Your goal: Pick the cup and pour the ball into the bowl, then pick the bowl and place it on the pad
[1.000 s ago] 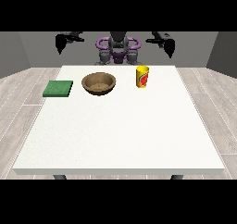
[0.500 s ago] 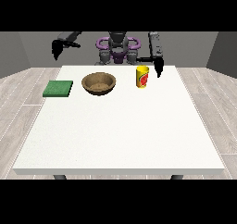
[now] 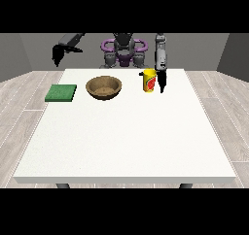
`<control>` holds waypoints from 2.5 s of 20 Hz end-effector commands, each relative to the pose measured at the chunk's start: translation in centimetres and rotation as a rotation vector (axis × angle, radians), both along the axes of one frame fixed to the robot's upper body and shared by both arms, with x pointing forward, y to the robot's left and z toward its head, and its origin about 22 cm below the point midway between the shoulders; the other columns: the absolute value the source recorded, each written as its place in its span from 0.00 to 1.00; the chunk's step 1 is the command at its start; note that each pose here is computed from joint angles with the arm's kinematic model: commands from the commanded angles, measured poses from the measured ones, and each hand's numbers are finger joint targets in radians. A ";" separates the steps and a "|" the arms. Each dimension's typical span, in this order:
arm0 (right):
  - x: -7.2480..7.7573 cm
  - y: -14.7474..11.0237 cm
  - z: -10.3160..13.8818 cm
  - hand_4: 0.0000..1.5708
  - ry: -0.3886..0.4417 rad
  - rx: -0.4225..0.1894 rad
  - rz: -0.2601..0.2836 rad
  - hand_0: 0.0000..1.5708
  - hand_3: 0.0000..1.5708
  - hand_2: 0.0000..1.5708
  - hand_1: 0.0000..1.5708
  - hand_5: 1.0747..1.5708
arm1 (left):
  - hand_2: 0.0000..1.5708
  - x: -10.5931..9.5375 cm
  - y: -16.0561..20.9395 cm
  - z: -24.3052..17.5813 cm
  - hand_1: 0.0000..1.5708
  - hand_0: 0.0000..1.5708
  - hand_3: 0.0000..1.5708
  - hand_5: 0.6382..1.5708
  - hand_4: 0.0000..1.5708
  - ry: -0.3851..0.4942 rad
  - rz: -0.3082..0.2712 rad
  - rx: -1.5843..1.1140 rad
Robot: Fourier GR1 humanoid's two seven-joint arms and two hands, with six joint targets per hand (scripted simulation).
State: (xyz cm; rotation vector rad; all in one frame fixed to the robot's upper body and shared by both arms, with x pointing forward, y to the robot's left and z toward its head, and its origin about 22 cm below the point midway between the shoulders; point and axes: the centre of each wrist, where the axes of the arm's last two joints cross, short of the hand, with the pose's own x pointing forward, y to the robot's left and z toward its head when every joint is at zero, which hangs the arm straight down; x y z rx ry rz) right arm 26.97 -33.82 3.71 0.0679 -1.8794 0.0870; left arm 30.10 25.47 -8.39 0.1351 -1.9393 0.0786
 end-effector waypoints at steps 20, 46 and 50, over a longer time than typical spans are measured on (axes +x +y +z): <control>0.2 -4.8 0.0 0.00 0.068 -0.019 0.000 0.00 0.00 0.00 0.00 1.00 | 1.00 -0.3 -2.7 -2.2 0.84 0.84 1.00 0.66 0.95 0.067 0.111 0.354; -0.8 -6.3 -5.0 0.00 0.223 0.026 -0.036 0.00 0.00 0.00 0.00 1.00 | 1.00 10.5 -6.6 12.4 0.97 0.97 1.00 0.61 1.00 0.133 0.303 1.247; 0.6 -5.3 -4.3 0.00 0.206 0.027 -0.024 0.00 0.00 0.00 0.00 1.00 | 1.00 11.9 -8.7 15.1 0.99 0.99 1.00 0.65 1.00 0.049 0.367 1.471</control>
